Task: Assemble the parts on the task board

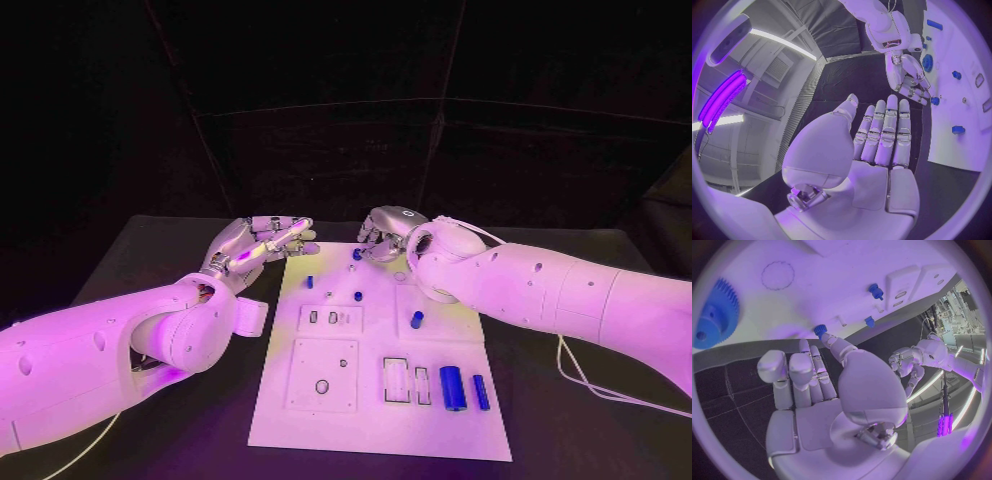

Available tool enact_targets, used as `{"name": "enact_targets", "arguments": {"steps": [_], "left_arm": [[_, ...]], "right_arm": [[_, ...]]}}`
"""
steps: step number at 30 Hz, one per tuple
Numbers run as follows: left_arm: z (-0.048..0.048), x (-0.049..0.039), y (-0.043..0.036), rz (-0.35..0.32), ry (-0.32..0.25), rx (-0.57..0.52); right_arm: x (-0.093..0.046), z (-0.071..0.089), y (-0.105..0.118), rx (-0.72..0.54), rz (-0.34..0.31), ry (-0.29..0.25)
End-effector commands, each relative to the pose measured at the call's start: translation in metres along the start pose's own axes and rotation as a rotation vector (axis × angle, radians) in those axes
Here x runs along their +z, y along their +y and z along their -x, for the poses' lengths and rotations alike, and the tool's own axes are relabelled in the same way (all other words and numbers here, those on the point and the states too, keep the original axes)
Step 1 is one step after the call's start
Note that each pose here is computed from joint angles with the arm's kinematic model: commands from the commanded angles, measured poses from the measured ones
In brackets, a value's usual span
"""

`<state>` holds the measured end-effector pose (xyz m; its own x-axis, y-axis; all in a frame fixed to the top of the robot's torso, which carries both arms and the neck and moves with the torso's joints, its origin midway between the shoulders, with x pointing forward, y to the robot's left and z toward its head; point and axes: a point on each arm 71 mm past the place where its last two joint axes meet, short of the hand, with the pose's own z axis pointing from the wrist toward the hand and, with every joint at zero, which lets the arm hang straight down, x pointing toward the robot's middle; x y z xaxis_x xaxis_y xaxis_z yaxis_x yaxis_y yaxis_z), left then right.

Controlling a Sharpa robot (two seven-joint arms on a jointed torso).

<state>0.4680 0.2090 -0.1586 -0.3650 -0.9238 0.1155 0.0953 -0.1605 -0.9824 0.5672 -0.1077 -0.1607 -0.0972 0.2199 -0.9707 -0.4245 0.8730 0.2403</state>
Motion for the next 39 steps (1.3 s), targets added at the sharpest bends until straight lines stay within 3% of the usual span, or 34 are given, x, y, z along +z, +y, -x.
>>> {"name": "enact_targets", "arguments": {"steps": [1, 7, 14, 20, 25, 30, 39], "left_arm": [[-0.0009, 0.0003, -0.0017, -0.01, 0.013, -0.003], [0.0004, 0.0001, -0.0018, -0.01, 0.011, -0.001], [0.006, -0.0011, -0.003, -0.012, -0.001, 0.004], [0.0117, -0.0008, -0.004, -0.014, -0.015, 0.004], [0.0138, 0.0003, -0.0036, -0.014, -0.021, 0.004], [0.0142, 0.0022, -0.0024, -0.013, -0.021, 0.003], [0.0147, 0.0054, 0.0003, -0.011, -0.021, 0.002]], "right_arm": [[0.0, 0.002, -0.001, 0.002, -0.003, -0.008], [-0.005, 0.006, -0.003, 0.024, 0.009, -0.048], [-0.03, 0.021, -0.021, 0.134, 0.005, -0.086], [-0.06, 0.035, -0.05, 0.226, -0.059, -0.016], [-0.074, 0.038, -0.073, 0.233, -0.123, 0.035], [-0.077, 0.039, -0.086, 0.203, -0.16, 0.063], [-0.068, 0.034, -0.092, 0.152, -0.198, 0.091]]}}
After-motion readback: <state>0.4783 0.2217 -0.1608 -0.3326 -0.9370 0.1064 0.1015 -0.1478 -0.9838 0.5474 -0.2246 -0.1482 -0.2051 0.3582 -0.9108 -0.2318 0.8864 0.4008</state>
